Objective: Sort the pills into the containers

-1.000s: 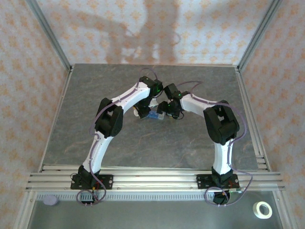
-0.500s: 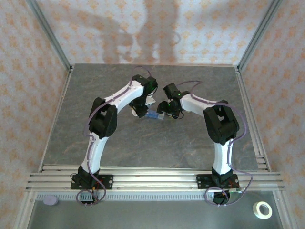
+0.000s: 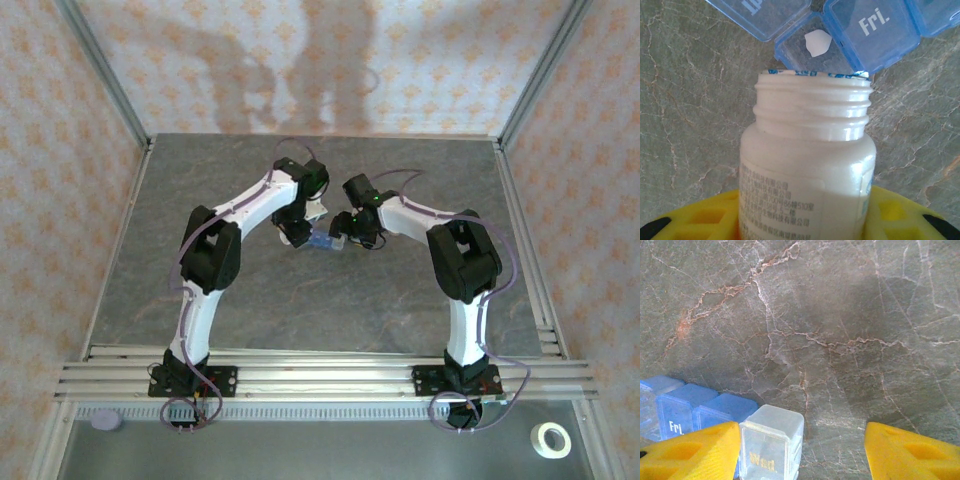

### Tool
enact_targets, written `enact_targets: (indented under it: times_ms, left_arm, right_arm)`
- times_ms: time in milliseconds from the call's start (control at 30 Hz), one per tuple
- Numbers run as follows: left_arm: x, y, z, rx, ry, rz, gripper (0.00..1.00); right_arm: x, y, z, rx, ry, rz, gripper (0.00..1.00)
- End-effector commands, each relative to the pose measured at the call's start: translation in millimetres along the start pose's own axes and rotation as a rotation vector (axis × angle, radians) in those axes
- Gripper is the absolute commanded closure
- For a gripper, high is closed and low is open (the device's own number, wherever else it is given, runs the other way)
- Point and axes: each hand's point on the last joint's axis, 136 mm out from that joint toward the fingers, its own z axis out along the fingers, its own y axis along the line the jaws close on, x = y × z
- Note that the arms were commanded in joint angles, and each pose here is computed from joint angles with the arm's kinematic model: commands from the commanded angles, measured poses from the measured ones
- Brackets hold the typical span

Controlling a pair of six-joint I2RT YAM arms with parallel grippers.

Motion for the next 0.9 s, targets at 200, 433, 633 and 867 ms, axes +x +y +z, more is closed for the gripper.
enact_targets:
  times_ms: [200,433,633,867]
  left_arm:
    - [1,1,-3,0.029,-0.064,-0.046,1.00]
    - [-4,3,-5,0.047,-0.129,-0.082,1.00]
    - [-8,3,-11,0.074,-0.192,-0.108,1.00]
    - [-9,-1,-23,0.118,-0.282,-0.133,1.00]
  right_arm:
    - [-4,4,-13,0.015,-0.012,-0.009,0.32]
    - [-9,8,-21,0.016,-0.026,-0.016,0.28]
    - [-15,10,-31,0.019,-0.046,-0.022,0.23]
    - [-21,8,-42,0.023,-0.069,-0.014,0.21]
